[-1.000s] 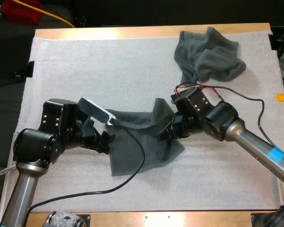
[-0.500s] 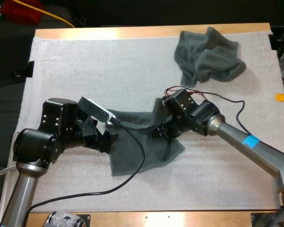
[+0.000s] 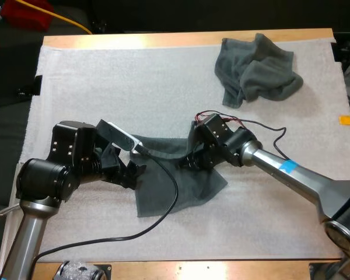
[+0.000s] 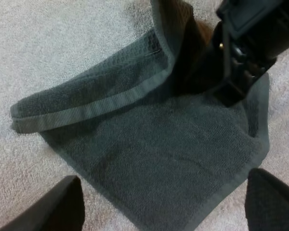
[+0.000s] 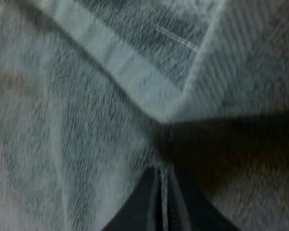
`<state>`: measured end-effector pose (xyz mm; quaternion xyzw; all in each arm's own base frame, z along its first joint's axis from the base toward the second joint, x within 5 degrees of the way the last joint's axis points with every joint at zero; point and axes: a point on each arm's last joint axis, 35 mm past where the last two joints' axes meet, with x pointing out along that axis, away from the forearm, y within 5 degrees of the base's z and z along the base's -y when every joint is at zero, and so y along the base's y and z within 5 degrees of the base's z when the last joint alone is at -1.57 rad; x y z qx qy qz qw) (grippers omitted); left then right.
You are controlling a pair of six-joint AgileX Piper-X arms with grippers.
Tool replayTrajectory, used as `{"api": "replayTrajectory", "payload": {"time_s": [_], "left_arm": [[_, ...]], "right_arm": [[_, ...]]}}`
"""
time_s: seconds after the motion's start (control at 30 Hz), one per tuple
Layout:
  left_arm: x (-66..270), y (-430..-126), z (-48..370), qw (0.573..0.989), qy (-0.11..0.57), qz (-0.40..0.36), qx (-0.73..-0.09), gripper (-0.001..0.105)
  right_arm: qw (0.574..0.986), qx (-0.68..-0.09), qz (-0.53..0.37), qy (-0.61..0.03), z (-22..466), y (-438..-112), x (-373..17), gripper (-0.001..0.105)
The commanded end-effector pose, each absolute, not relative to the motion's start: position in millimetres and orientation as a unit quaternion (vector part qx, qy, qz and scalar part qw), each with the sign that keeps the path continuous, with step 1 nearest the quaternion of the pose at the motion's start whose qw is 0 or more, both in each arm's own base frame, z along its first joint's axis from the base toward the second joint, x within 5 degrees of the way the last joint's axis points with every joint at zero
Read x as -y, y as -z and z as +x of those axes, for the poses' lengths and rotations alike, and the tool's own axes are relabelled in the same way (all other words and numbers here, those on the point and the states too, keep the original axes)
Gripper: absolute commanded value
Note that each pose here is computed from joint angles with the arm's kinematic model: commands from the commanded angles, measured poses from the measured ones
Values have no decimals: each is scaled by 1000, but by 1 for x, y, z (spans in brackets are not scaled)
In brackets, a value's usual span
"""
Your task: Pick towel from pile, fold and stack
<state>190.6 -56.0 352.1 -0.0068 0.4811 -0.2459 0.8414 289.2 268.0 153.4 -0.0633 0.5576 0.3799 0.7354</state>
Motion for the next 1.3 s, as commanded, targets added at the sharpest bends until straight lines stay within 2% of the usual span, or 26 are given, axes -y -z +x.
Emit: {"api": "replayTrajectory", "payload": {"time_s": [0.0,0.2,0.6,0.8,0.93,1.03,1.1,1.17,1.27], "left_arm": [[56,-355,190,845,248,-12,-473,66],[56,-355,190,845,248,-12,-473,66],[56,-355,190,845,251,-13,-473,66],[57,-355,190,842,259,-18,-472,66],[57,-355,190,842,259,-18,-472,66],[57,-355,190,842,259,-18,-472,66],[57,-355,190,842,259,-18,-472,66],[57,-355,190,842,259,-18,-472,66],[57,-355,190,842,259,-18,-472,66]], "right_arm": [[732,-561,-56,-383,290,-151,-270,1],[732,-568,-51,-373,292,-139,-272,1],[803,-500,3,-324,314,-132,-286,1],[854,-431,59,-285,334,-133,-289,1],[891,-351,118,-261,354,-141,-288,2],[908,-308,136,-248,364,-148,-284,9],[912,-286,148,-253,370,-153,-281,17],[917,-263,158,-254,375,-161,-277,30],[919,-251,163,-257,377,-171,-273,43]]}}
